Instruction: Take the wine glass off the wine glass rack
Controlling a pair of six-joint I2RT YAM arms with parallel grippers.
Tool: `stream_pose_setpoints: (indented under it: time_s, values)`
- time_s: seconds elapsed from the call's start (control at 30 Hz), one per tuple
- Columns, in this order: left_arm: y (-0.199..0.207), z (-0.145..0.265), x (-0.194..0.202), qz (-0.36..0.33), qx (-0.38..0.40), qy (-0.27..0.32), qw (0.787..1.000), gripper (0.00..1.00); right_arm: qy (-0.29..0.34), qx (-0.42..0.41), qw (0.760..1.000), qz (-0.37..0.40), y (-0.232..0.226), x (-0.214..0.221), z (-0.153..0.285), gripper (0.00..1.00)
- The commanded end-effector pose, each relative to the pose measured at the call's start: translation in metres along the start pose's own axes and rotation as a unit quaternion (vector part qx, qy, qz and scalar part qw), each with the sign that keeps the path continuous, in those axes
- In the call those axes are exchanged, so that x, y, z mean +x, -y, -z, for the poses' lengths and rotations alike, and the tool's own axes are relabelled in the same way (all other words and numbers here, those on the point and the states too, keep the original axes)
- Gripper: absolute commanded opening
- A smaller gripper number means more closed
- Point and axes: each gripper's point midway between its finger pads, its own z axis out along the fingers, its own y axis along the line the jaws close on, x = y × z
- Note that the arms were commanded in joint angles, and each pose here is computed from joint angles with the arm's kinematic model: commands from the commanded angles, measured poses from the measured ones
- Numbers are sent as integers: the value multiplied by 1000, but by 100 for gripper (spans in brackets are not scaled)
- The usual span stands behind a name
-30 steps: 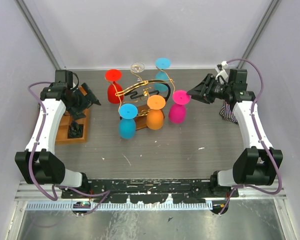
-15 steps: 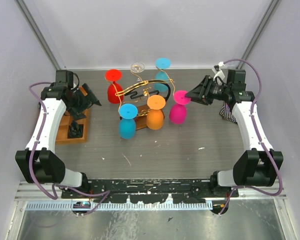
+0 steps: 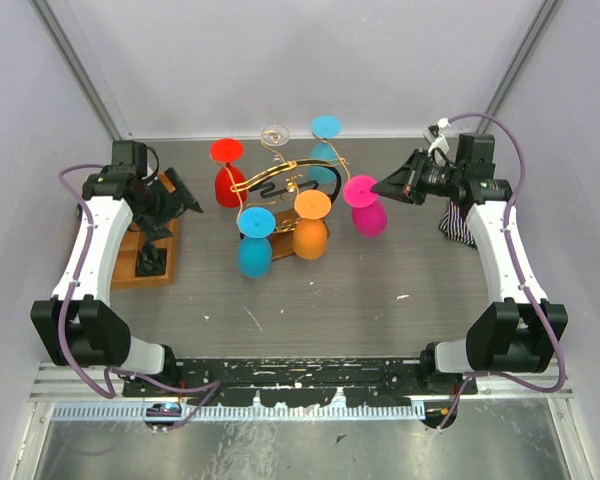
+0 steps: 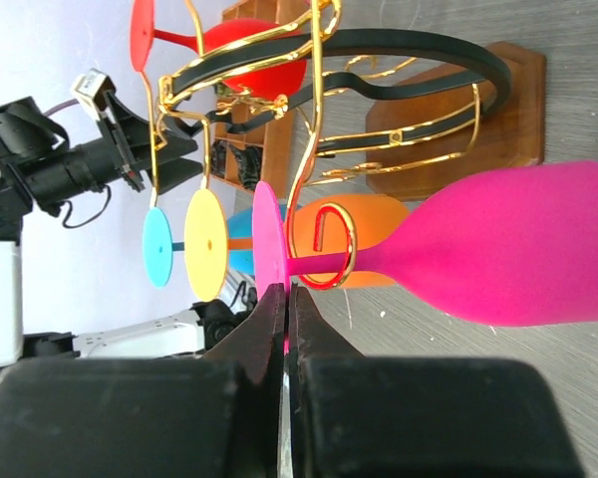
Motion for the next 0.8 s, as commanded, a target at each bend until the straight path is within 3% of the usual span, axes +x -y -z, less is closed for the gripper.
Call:
stream_pose_setpoints:
  time_s: [0.0, 0.43, 0.77]
  values:
    - [-3, -4, 6, -7, -4, -15, 1000, 99, 3, -58, 998, 9, -32, -12, 4, 1]
    - [-3, -9, 10, -4, 0, -25, 1000, 99, -13, -100, 994, -31, -33, -20, -12, 1]
    - [-6, -9, 8, -8, -9, -23, 1000, 100, 61, -78, 995, -16, -17, -67, -23, 1]
